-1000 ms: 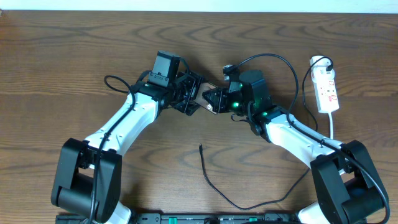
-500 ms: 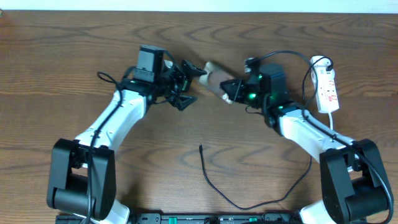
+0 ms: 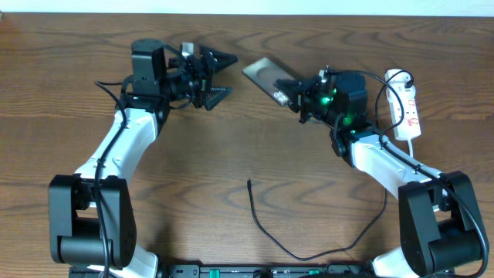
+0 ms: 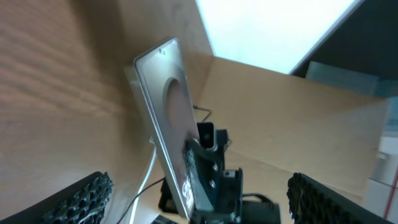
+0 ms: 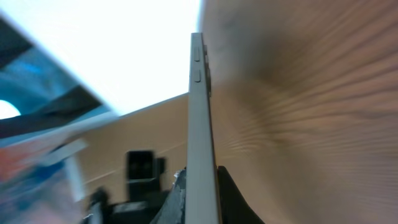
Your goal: Plug charger to phone and switch on socket
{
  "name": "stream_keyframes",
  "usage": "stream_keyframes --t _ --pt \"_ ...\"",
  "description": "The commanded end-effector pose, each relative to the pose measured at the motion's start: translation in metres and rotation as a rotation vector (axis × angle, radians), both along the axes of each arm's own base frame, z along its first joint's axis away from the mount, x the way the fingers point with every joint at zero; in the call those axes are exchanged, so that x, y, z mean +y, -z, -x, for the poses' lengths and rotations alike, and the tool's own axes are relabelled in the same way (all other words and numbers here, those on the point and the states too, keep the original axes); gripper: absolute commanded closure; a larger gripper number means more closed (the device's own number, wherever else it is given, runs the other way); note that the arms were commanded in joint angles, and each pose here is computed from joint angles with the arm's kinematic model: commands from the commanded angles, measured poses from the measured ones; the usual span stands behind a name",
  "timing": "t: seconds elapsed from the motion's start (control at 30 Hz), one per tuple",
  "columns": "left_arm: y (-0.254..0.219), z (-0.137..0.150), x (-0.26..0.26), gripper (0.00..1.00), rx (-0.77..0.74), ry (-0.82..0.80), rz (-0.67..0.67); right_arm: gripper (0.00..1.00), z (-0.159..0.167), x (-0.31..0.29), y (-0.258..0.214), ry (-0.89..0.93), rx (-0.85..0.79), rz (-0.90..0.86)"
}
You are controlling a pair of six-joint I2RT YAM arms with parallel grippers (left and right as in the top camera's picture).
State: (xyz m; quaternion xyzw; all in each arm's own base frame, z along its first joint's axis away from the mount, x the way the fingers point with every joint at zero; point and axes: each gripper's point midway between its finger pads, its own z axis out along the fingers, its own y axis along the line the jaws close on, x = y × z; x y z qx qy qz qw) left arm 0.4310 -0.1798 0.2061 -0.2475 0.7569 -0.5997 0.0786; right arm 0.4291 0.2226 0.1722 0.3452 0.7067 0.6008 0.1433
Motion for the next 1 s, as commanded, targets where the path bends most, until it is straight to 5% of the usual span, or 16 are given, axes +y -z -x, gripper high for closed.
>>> stream_keyframes --t 0.0,0.97 --pt "-0.029 -0.010 0.007 0.08 -0.041 -0.042 0.045 0.99 -0.002 0.012 -0.033 0.016 0.025 -0.164" --pt "-0.039 -0.034 0.020 0.08 -0.140 -0.174 0.004 0.99 0.041 0.094 -0.075 -0.089 -0.057 -0.299"
